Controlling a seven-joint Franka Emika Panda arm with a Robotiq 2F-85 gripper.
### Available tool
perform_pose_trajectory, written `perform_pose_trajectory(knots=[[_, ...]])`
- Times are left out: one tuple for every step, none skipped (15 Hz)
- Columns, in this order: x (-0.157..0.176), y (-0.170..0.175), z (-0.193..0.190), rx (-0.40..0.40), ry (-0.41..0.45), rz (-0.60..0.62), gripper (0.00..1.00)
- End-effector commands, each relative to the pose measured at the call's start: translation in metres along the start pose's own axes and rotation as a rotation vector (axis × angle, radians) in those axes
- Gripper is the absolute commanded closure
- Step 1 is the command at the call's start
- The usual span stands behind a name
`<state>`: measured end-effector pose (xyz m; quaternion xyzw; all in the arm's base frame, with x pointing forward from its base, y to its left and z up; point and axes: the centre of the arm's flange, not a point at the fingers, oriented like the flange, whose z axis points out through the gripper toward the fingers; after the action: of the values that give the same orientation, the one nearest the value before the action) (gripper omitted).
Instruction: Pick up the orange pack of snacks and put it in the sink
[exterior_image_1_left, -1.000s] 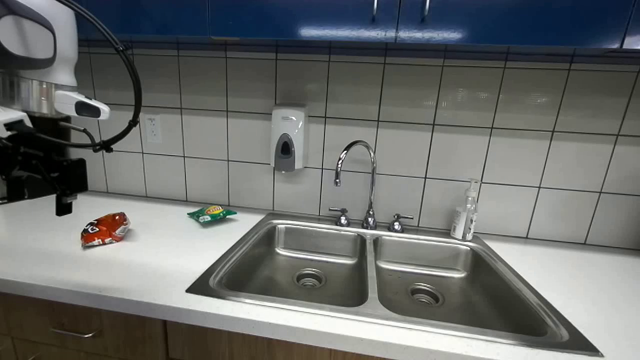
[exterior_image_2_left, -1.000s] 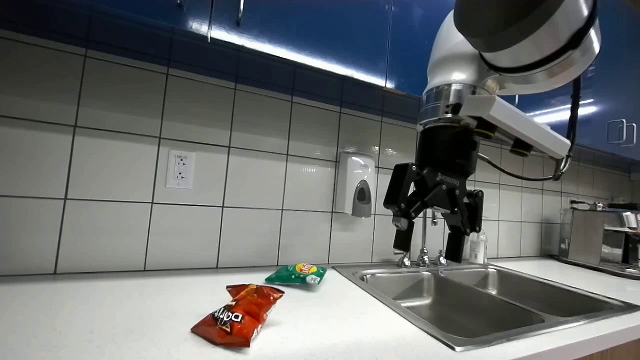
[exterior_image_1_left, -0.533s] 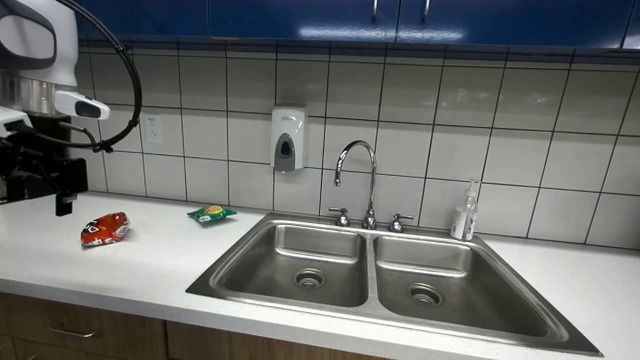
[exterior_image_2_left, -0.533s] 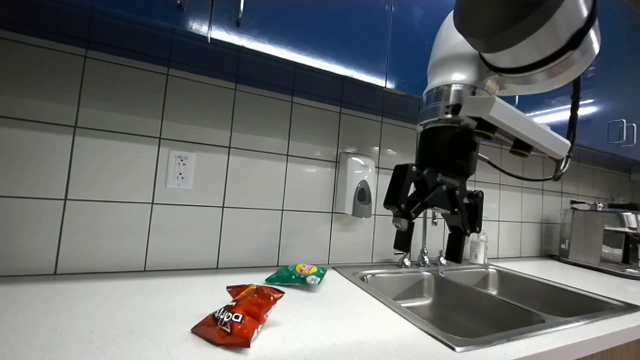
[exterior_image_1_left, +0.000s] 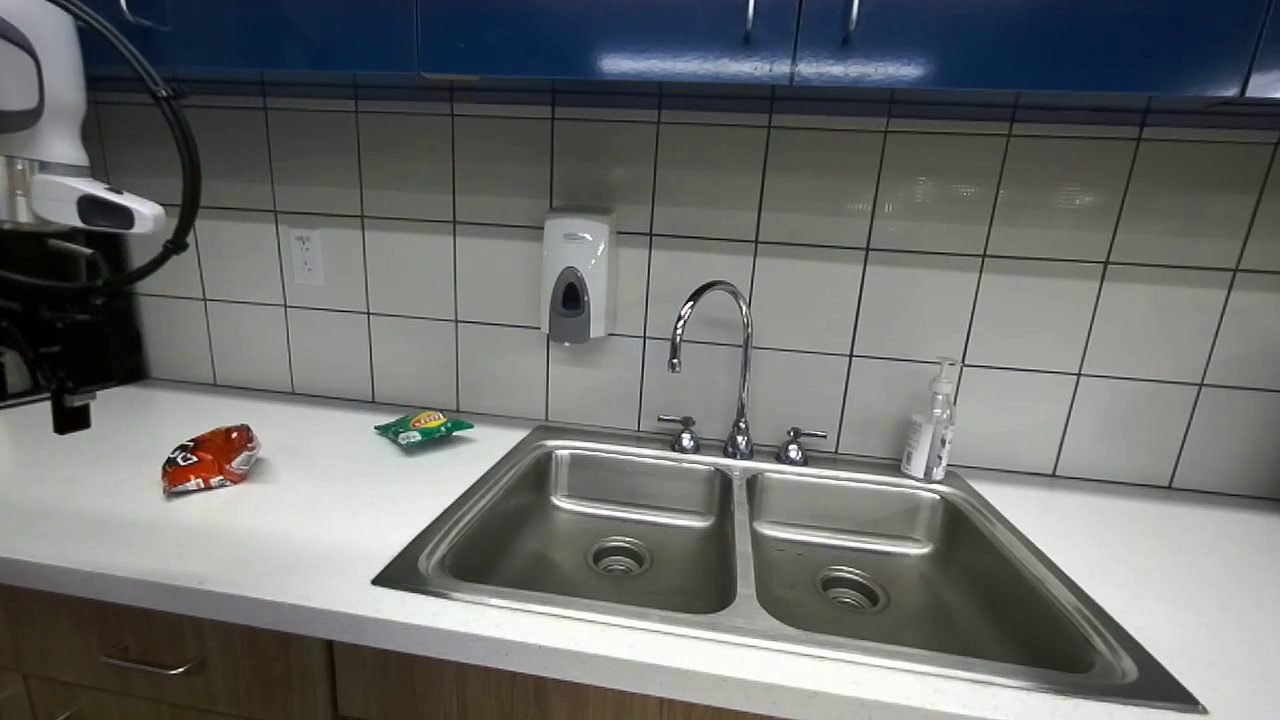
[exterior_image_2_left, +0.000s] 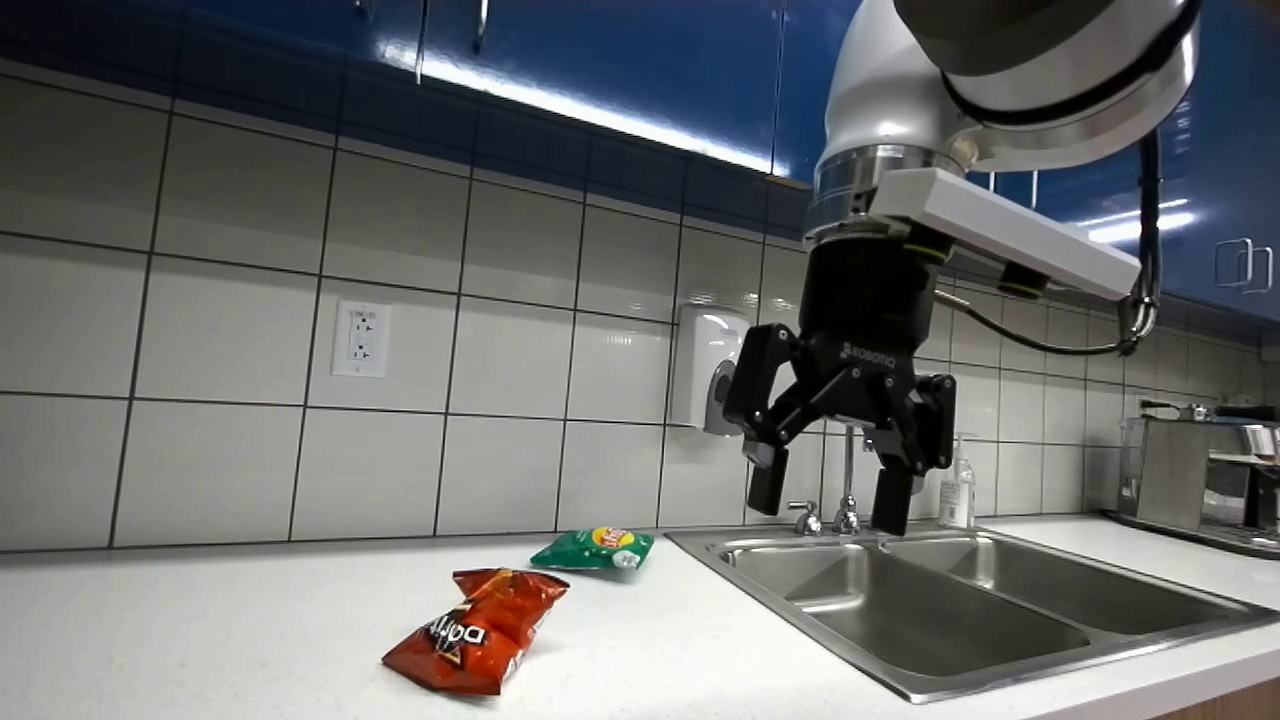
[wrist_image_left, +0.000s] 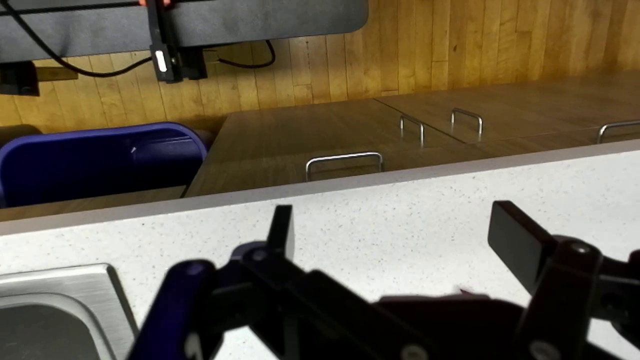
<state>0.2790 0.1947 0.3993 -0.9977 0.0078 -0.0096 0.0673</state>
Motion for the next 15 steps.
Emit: perform_pose_trajectory(knots=[[-0.013,-0.032,0.013,-0.005,0.039,0.06,0.0],[-0.013,-0.038,0.018,-0.005,0.053,0.074,0.0],[-0.013,-0.043,0.022,-0.007,0.067,0.088,0.0],[-0.01,-0.048,0.026,-0.011,0.082,0.1,0.0],[-0.009,-0.052,0.031,-0.014,0.1,0.112,0.0],[-0.006,-0.058,0.036,-0.015,0.124,0.125,0.0],[-0.003,-0.062,0.041,-0.008,0.144,0.131,0.0],[0.001,-0.068,0.046,-0.004,0.162,0.136,0.0],[0.005,-0.072,0.05,-0.003,0.18,0.139,0.0],[0.009,-0.076,0.055,-0.004,0.198,0.142,0.0],[0.014,-0.078,0.06,-0.002,0.21,0.146,0.0],[0.018,-0.081,0.065,-0.001,0.222,0.149,0.0],[0.023,-0.083,0.07,-0.001,0.231,0.153,0.0],[0.029,-0.086,0.074,-0.005,0.241,0.154,0.0],[0.034,-0.088,0.078,-0.008,0.25,0.156,0.0]])
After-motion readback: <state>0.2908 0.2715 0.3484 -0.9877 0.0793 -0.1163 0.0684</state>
